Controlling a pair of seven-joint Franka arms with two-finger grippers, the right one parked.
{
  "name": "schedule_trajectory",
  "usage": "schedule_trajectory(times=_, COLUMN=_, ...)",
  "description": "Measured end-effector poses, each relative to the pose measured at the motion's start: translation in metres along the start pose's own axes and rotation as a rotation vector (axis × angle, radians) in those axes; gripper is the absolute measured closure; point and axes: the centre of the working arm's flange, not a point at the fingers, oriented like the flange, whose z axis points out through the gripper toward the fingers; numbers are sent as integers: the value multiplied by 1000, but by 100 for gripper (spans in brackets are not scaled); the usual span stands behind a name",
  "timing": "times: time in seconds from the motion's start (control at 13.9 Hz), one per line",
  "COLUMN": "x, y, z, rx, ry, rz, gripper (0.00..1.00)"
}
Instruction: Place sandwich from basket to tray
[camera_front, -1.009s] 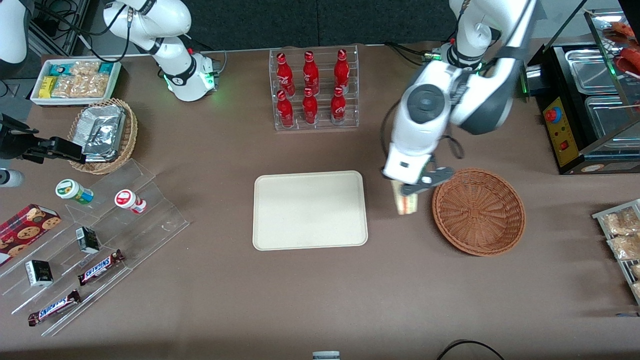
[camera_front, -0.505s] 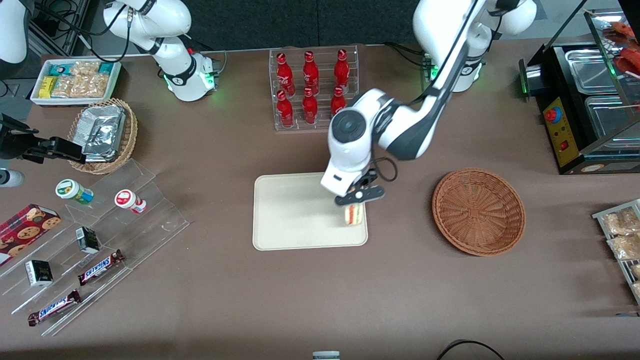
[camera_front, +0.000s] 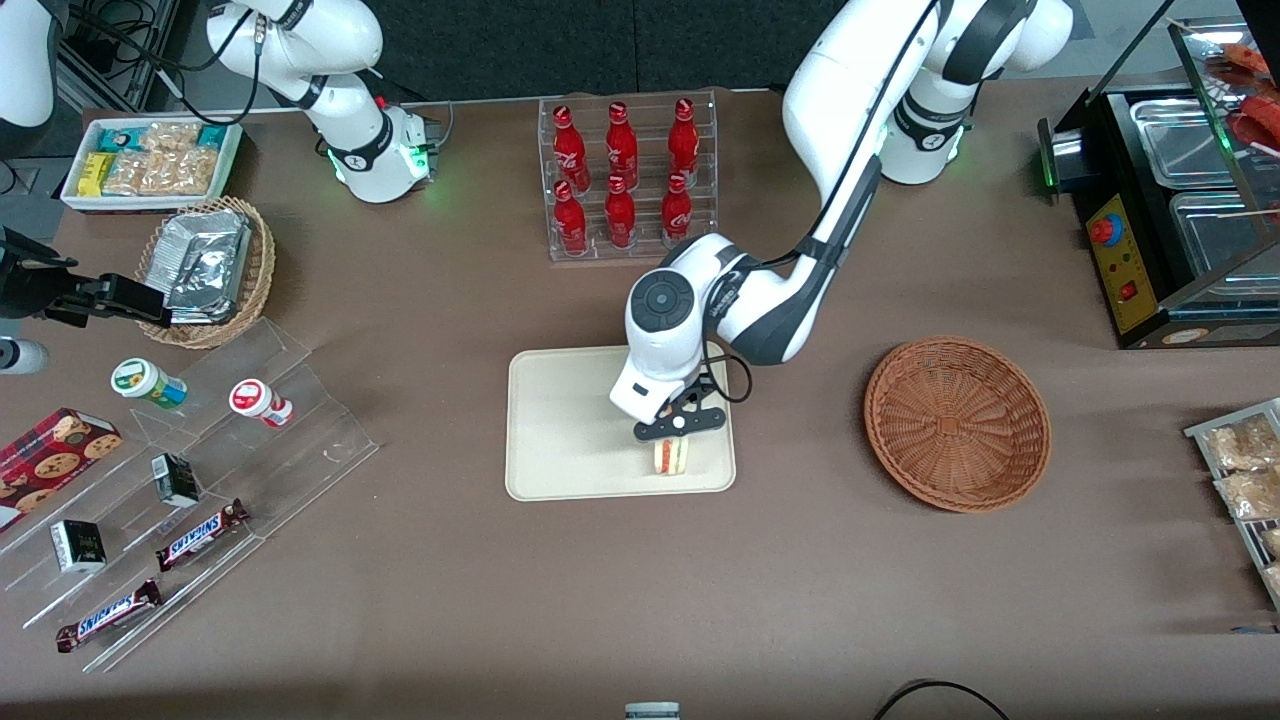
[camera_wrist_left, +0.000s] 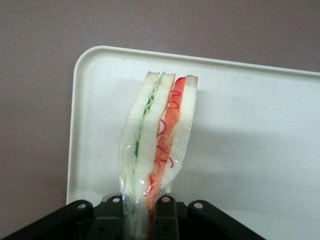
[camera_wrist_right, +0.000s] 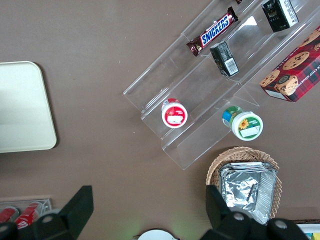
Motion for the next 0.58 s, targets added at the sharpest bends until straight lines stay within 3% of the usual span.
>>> schedule_trajectory(times=0.58, x=-21, y=26, z=10, rx=1, ry=-2, rz=-16, gripper=81)
